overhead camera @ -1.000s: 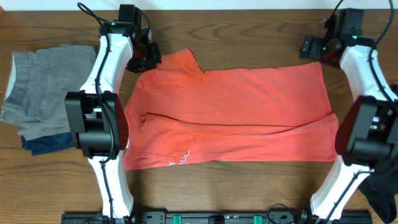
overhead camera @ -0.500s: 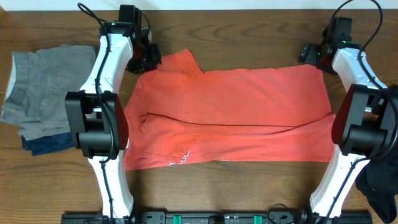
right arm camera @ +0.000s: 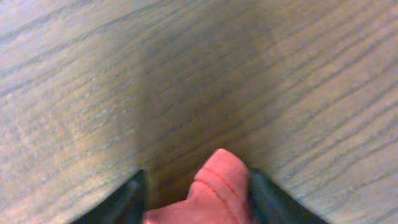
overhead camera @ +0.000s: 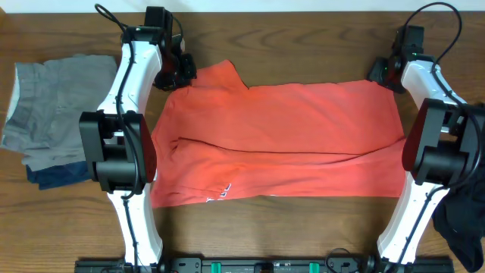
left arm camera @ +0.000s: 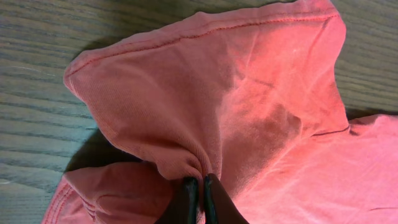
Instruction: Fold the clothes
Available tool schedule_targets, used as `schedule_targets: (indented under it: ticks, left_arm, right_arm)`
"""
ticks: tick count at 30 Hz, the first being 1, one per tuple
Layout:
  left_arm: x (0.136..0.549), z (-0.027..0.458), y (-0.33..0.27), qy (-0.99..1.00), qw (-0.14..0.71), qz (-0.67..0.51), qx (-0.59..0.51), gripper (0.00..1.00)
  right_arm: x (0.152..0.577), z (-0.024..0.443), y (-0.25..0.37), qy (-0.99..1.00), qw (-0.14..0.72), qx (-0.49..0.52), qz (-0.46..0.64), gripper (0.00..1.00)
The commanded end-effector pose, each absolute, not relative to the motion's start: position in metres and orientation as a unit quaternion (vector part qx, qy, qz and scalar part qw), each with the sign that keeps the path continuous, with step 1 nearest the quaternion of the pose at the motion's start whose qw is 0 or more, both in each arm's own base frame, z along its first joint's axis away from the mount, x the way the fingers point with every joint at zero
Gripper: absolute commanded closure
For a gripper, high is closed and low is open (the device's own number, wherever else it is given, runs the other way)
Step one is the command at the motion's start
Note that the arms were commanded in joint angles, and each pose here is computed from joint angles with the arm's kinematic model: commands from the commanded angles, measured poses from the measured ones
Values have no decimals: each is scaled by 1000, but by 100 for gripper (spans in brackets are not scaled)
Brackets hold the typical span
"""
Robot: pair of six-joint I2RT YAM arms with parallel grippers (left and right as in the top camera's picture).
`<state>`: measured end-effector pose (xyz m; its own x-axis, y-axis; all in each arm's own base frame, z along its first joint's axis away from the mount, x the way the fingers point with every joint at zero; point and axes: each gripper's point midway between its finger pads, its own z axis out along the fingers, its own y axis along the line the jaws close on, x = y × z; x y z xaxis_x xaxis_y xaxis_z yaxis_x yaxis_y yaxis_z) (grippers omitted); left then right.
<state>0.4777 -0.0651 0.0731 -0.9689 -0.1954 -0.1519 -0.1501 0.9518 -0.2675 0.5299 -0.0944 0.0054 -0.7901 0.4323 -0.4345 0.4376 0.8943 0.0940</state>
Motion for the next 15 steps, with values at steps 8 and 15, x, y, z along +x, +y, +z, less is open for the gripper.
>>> schedule_targets:
  ticks: [8,15]
  left_arm:
    - [473,80,-64,983,85,-129,-96,94]
    - [473,81,-64,983,85,-129,-96,94]
  right_arm:
    - [527,-2,-105,941,221,256,-25,66]
    - [522,-4,-111,941,213,262,-34,67]
